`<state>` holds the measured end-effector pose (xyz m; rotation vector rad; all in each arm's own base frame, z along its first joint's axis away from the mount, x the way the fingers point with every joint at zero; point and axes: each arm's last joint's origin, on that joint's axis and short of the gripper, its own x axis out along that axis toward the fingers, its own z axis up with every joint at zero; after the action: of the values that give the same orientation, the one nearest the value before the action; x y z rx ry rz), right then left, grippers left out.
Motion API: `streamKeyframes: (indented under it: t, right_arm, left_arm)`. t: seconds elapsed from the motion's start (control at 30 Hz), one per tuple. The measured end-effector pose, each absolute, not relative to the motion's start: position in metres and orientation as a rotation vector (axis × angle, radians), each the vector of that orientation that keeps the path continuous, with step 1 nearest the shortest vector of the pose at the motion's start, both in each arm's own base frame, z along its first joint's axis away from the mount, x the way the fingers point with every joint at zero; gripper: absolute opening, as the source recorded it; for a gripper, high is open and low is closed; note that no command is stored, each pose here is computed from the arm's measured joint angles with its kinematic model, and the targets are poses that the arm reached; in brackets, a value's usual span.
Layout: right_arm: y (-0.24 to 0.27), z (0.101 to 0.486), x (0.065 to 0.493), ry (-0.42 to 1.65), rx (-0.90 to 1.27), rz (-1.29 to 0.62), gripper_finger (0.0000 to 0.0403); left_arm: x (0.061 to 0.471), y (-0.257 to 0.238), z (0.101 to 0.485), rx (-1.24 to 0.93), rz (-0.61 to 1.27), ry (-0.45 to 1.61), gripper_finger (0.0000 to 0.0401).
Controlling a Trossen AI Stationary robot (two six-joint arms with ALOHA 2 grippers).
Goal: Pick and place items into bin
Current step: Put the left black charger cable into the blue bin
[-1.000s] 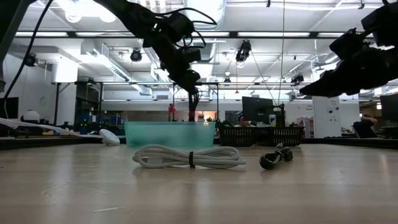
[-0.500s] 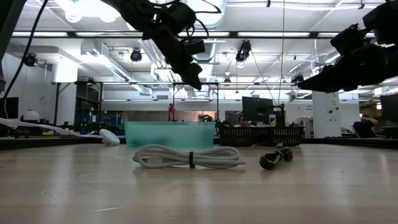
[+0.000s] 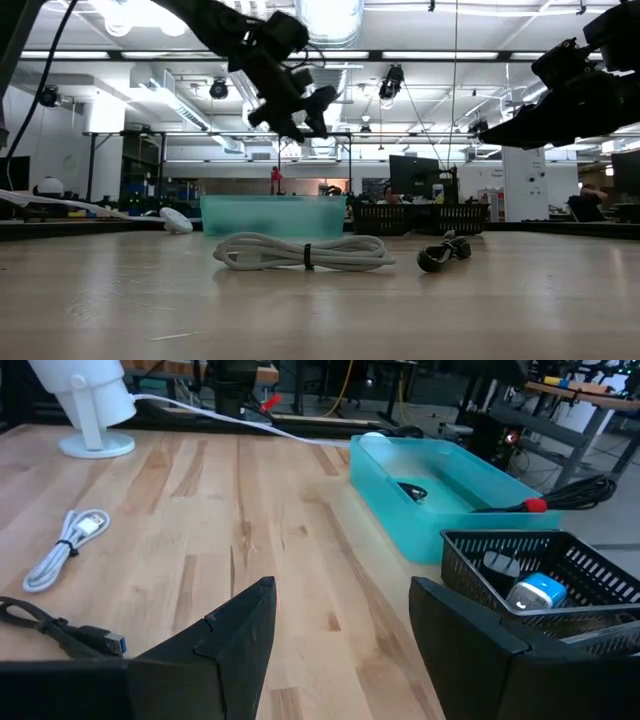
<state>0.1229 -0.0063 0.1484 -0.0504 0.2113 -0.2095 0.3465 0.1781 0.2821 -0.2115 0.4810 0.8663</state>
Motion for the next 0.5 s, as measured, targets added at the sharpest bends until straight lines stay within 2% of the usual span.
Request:
streamKeyframes:
  t: [0.07,0.17,0.5]
  right_arm:
    - [-0.006,0.148,0.123,0.211,-0.051,-0.209,0.0215]
    - [-0.006,0.149,0.123,0.21,-0.051,-0.209,0.0215]
    - [-0.006,0.15,0.123,0.196,-0.075,-0.209,0.0215]
  left_arm:
    - [0.342,0.188,0.281,-0.379,0.868,0.422,0.0262]
    - [0.339,0.198,0.279,-0.492,0.884,0.37,0.0262]
    - [0.368,0.222,0.248,-0.443,0.859,0.288,0.0262]
